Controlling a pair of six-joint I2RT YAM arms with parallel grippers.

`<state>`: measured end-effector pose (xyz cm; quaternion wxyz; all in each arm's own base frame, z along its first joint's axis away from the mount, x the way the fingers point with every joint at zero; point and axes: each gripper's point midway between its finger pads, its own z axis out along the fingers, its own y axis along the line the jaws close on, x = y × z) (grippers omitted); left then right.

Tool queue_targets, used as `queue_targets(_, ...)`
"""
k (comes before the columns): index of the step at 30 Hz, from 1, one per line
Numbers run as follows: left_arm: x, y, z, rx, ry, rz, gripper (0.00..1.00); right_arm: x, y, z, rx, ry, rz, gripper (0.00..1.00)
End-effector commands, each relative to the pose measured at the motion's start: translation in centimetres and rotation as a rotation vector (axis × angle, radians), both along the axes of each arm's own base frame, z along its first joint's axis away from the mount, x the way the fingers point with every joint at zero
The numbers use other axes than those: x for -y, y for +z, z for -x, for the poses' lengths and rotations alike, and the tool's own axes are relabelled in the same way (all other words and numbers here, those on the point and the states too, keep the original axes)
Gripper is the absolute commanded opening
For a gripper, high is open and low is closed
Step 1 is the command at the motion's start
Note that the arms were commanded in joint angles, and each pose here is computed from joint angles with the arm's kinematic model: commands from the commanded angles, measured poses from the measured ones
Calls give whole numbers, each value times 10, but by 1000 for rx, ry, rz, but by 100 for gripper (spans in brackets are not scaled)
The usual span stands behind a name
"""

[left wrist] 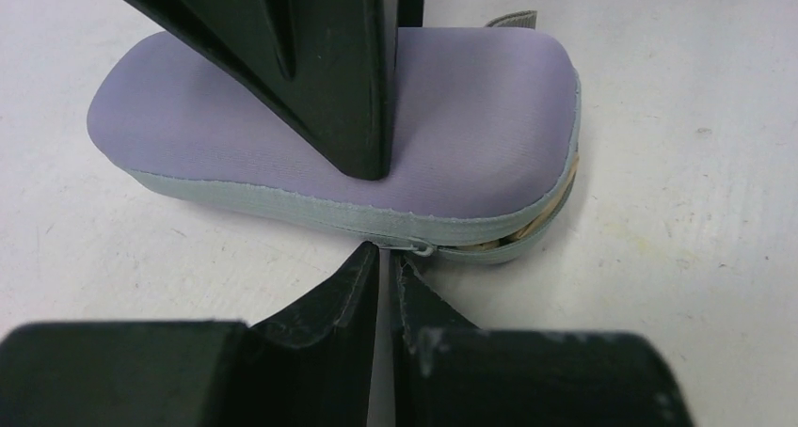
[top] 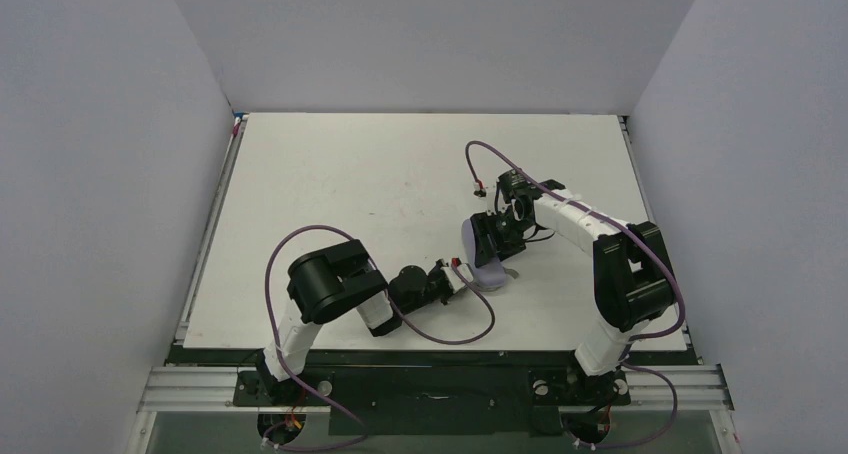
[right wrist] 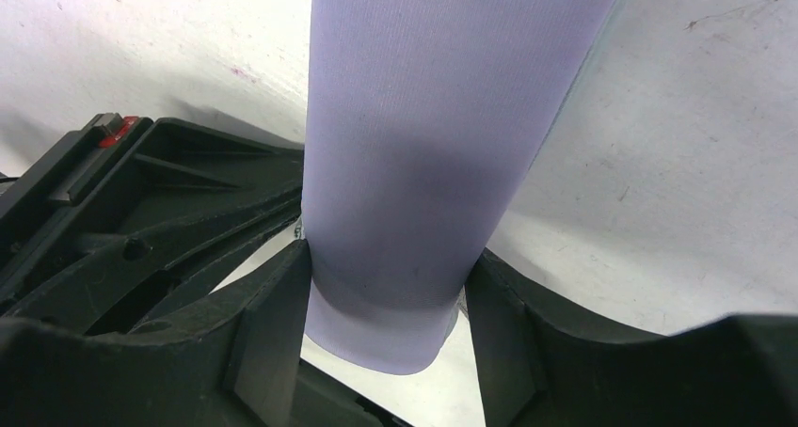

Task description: Open the umbrella

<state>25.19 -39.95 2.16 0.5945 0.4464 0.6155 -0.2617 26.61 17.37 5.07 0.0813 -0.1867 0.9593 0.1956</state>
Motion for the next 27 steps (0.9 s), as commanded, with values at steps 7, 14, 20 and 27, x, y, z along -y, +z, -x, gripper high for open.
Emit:
queue_targets(7,10,20,10,105,-90,62,14,4,-7,15,-48,53,35,0)
queue_targets(14,14,23,26,138,-180,67,17,4,-5,8,-32,53,41,0)
queue_targets(20,14,20,19,118,-142,66,18,4,-4,8,-31,61,40,0)
queue_targets(27,11,18,0,84,-36,65,24,5,-4,16,-45,87,35,0)
